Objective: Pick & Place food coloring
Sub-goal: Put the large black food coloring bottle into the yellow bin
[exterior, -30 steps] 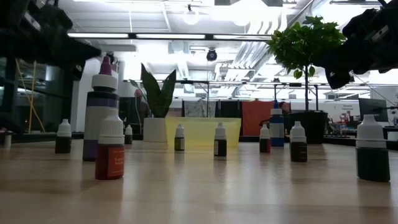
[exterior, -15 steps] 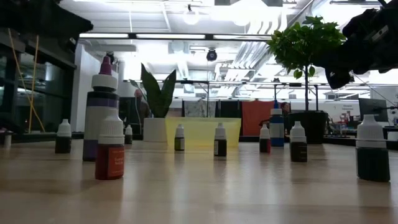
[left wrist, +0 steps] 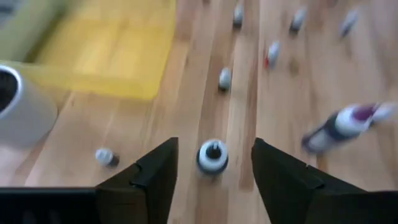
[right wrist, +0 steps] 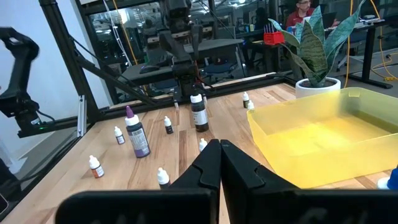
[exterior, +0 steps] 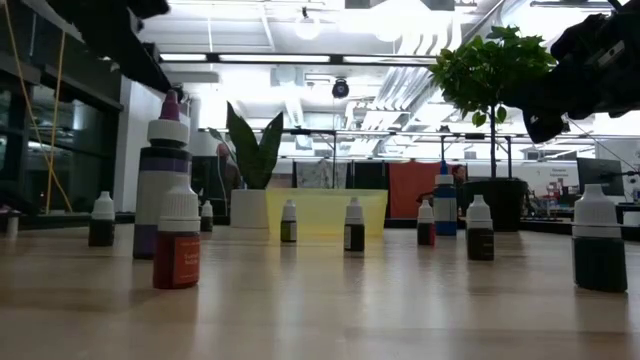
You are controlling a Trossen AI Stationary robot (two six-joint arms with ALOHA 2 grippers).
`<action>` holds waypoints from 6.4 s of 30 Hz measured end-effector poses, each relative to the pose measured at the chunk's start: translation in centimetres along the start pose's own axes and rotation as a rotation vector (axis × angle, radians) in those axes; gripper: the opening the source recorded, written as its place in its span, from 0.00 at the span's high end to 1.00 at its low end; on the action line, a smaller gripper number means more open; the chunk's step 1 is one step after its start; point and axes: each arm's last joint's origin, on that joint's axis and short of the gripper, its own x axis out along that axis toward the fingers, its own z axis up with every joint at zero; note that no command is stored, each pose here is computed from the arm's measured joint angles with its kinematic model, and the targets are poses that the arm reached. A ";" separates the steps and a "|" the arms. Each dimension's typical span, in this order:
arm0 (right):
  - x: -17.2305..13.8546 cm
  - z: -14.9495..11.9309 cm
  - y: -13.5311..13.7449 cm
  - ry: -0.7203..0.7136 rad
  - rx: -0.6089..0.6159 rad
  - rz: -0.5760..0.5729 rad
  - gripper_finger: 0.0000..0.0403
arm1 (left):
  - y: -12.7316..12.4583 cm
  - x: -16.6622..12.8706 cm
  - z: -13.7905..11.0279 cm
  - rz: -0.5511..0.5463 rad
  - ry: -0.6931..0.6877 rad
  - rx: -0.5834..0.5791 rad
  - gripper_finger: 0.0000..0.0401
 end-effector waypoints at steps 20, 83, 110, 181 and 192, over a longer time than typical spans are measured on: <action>0.0 0.0 0.0 -0.001 0.000 0.000 1.00 | -1.2 5.3 3.2 -0.058 0.308 0.289 0.37; 0.0 0.0 0.0 0.000 0.000 0.000 1.00 | -0.4 10.2 1.1 -0.075 0.393 0.196 0.75; 0.0 0.0 0.0 0.002 0.000 -0.001 1.00 | 0.6 7.9 17.5 0.184 0.329 -0.270 0.76; 0.1 -0.1 0.0 0.007 0.000 0.003 1.00 | 19.4 27.9 19.8 0.543 0.203 -0.600 0.76; 0.1 0.0 0.0 0.006 0.000 0.002 1.00 | 19.6 29.0 19.5 0.534 0.201 -0.573 0.76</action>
